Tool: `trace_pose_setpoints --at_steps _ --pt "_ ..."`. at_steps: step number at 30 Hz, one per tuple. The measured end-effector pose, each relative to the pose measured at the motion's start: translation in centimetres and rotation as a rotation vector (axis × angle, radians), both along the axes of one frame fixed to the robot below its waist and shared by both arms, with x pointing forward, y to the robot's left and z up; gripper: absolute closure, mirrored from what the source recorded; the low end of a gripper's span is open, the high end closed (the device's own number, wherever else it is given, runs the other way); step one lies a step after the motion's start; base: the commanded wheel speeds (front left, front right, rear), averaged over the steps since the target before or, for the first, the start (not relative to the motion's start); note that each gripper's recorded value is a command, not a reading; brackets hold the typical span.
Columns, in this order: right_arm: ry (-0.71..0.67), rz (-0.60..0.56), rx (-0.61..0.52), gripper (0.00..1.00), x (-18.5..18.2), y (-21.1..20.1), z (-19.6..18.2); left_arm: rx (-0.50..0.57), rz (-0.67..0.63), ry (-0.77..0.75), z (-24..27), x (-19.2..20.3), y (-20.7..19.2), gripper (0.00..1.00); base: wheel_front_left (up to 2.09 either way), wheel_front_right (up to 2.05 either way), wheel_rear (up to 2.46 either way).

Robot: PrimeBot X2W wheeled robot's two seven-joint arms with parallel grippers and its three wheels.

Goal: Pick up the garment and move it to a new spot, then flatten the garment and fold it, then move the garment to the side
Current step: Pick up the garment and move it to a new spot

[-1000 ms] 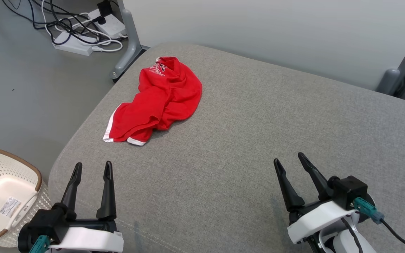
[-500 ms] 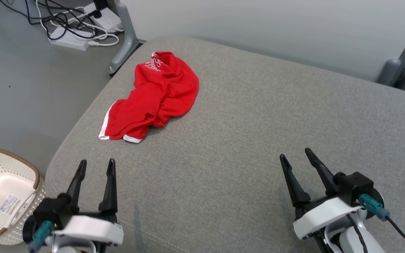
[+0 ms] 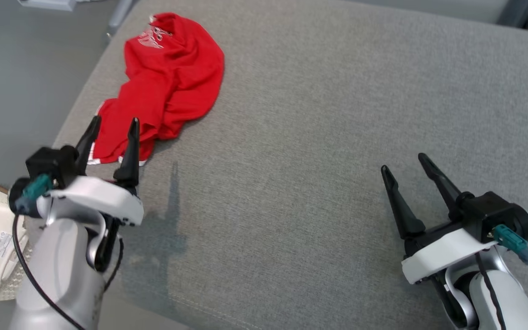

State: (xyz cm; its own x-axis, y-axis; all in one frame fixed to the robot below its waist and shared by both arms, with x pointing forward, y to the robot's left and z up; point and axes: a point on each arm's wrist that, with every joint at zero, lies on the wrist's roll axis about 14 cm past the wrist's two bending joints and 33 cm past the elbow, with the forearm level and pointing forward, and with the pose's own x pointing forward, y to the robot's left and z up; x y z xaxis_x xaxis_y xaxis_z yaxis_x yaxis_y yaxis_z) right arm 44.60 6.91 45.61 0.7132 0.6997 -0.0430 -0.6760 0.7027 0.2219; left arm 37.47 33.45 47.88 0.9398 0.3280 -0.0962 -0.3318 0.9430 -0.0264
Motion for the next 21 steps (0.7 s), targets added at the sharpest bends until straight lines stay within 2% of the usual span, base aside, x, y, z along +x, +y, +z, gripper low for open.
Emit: trace_pose_setpoints --at_steps 6,11,21 --pt "0.025 -0.047 -0.021 0.0 1.8 -2.0 -1.8 0.047 -0.067 0.186 -3.2 4.6 0.8 0.0 0.0 0.0 0.0" --pt "0.044 -0.099 -0.052 0.0 2.8 -4.2 -3.2 0.018 -0.084 0.313 -6.4 6.2 0.7 0.0 0.0 0.0 0.0" --pt "0.065 -0.132 -0.061 0.0 3.1 -5.6 -4.2 -0.033 -0.091 0.496 -10.6 6.5 0.6 0.0 0.0 0.0 0.0"
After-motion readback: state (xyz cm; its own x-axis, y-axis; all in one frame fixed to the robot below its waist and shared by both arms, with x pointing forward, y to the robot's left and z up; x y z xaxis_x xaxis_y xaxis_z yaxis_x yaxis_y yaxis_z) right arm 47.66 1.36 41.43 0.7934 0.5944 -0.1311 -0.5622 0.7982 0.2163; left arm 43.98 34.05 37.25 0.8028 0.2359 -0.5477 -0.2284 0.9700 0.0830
